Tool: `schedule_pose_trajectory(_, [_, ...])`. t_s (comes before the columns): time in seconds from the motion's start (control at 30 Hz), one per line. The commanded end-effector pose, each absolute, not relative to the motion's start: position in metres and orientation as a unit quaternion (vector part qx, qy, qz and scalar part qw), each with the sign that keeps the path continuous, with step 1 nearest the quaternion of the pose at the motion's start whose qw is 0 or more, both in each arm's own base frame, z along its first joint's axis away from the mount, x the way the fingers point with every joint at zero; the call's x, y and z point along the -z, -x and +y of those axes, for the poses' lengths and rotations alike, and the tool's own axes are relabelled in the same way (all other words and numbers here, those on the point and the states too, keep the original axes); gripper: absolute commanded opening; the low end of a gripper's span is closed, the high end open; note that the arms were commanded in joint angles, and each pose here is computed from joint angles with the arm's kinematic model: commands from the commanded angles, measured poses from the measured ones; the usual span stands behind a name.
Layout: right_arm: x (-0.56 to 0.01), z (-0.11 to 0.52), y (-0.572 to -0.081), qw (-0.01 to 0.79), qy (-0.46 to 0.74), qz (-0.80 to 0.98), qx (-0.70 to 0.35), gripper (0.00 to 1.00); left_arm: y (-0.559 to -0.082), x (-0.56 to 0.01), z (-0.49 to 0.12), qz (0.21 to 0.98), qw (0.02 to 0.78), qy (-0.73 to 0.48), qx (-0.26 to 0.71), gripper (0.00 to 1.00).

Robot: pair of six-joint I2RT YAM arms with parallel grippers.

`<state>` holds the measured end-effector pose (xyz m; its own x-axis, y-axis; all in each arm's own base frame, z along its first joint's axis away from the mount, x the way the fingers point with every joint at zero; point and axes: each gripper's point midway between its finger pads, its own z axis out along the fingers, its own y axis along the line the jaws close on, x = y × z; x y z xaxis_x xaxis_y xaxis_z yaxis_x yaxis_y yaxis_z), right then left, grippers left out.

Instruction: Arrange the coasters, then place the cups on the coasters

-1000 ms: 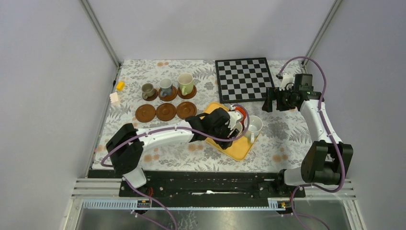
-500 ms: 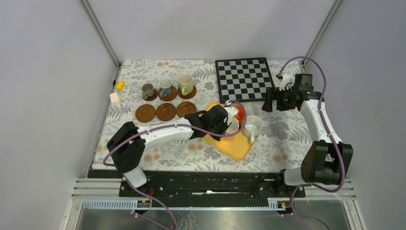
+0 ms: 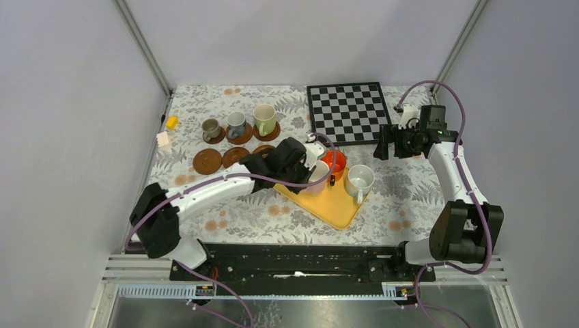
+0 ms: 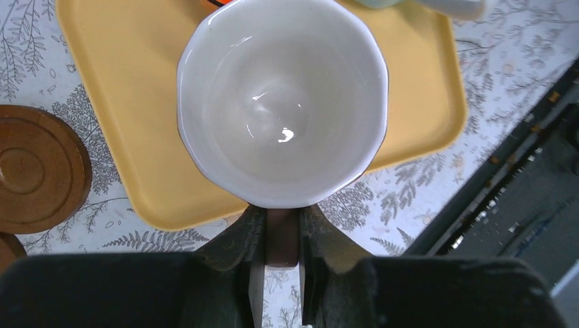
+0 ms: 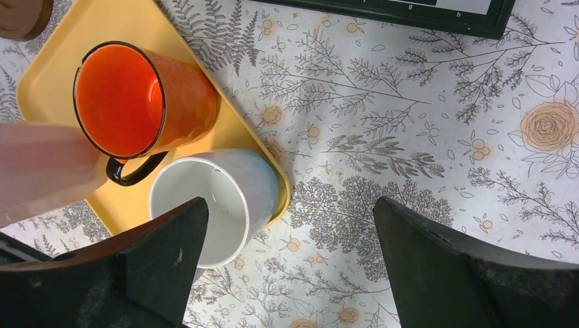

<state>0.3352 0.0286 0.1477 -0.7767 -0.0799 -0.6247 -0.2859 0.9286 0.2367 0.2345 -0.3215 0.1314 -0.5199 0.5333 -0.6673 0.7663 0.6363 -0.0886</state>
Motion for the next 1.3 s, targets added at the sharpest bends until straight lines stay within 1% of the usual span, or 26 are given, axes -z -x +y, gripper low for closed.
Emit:
schedule_pose_trajectory(0.0, [-0.159, 0.033, -0.339, 0.335, 0.107, 0.920, -0.174, 0.98, -0.227, -0.192, -0.326, 0.801, 0.365, -0.404, 0.250, 0.00])
schedule_pose_trajectory(0.13, [-0.162, 0.035, -0.339, 0.337, 0.109, 0.918, -0.179, 0.98, -0.242, -0.211, -0.294, 0.806, 0.390, -0.374, 0.242, 0.00])
schedule_pose_trajectory(0.27, [-0.162, 0.036, -0.339, 0.337, 0.110, 0.917, -0.182, 0.98, -0.275, -0.233, -0.241, 0.813, 0.434, -0.333, 0.202, 0.00])
schedule_pose_trajectory(0.33, [-0.162, 0.036, -0.339, 0.338, 0.110, 0.916, -0.184, 0.98, -0.288, -0.238, -0.213, 0.823, 0.441, -0.307, 0.186, 0.00])
schedule_pose_trajectory(0.47, [-0.161, 0.039, -0.339, 0.337, 0.112, 0.915, -0.191, 0.98, -0.307, -0.238, -0.156, 0.842, 0.449, -0.260, 0.149, 0.00])
schedule_pose_trajectory(0.57, [-0.161, 0.039, -0.339, 0.337, 0.112, 0.915, -0.192, 0.98, -0.316, -0.240, -0.117, 0.845, 0.468, -0.226, 0.127, 0.00])
schedule_pose_trajectory(0.83, [-0.165, 0.043, -0.338, 0.343, 0.116, 0.910, -0.200, 0.98, -0.328, -0.225, -0.025, 0.855, 0.492, -0.149, 0.069, 0.00])
schedule_pose_trajectory(0.97, [-0.162, 0.043, -0.337, 0.341, 0.116, 0.911, -0.203, 0.98, -0.332, -0.212, 0.010, 0.855, 0.495, -0.144, 0.055, 0.00])
schedule_pose_trajectory(1.1, [-0.161, 0.043, -0.336, 0.339, 0.116, 0.911, -0.202, 0.98, -0.337, -0.204, 0.037, 0.856, 0.493, -0.140, 0.067, 0.00])
schedule_pose_trajectory(1.27, [-0.161, 0.044, -0.335, 0.338, 0.115, 0.912, -0.204, 0.98, -0.345, -0.192, 0.049, 0.851, 0.493, -0.161, 0.080, 0.00])
